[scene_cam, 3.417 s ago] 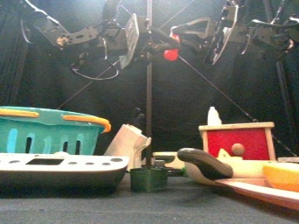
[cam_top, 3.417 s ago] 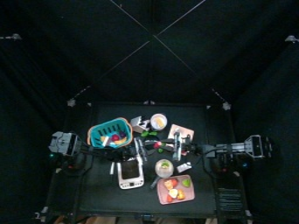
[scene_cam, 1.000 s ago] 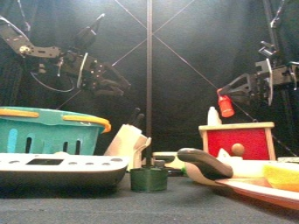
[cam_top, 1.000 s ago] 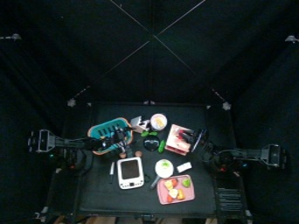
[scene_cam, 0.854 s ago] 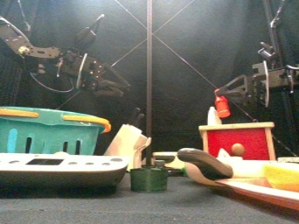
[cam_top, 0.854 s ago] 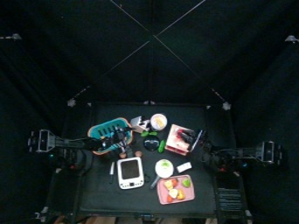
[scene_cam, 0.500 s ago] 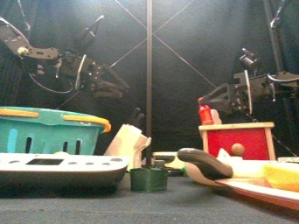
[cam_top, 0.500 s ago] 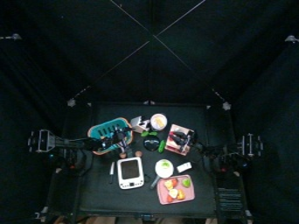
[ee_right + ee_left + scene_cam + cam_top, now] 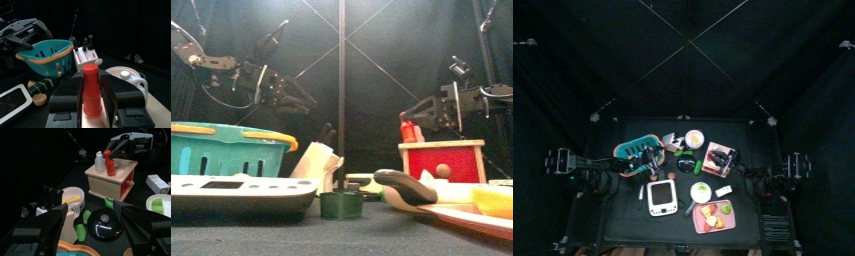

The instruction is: Place ketchup upright on drawer

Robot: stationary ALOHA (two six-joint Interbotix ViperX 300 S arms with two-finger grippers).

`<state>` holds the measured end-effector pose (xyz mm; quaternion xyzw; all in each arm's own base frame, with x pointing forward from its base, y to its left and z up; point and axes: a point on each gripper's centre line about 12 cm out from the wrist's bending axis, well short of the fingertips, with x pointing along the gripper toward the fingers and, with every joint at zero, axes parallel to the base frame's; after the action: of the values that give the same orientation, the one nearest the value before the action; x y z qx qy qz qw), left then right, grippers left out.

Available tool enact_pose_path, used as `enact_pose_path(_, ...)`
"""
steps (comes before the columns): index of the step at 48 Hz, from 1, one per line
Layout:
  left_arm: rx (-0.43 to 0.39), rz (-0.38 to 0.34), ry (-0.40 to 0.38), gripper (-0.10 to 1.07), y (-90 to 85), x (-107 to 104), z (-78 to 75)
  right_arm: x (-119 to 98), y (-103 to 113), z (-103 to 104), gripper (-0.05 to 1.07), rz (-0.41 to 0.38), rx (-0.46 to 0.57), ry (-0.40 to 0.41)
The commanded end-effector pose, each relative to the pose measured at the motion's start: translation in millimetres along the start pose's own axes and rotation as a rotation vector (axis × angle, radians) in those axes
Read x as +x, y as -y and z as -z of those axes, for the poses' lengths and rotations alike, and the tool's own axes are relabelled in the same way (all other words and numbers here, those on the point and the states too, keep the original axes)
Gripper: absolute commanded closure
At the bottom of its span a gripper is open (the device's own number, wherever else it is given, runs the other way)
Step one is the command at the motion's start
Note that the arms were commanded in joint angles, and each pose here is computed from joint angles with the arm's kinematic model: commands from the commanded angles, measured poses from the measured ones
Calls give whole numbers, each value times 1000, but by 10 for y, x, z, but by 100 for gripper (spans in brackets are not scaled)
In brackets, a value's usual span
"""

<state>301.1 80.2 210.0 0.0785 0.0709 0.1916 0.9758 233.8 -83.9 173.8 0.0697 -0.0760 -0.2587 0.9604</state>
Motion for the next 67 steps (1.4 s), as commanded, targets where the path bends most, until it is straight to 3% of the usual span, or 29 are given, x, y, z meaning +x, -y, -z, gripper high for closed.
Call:
enact_pose_path(1, 0, -8, 26, -5, -20, 7, -69, -55, 8, -121, 44, 0, 16, 49)
enact_pose_path(37, 0, -9, 22, -5, -24, -1, -52, -58, -7, 18, 42, 5, 6, -8)
enact_pose_path(67, 0, -9, 18, -5, -24, -3, -44, -36, -50, 77, 12, -10, 8, -56)
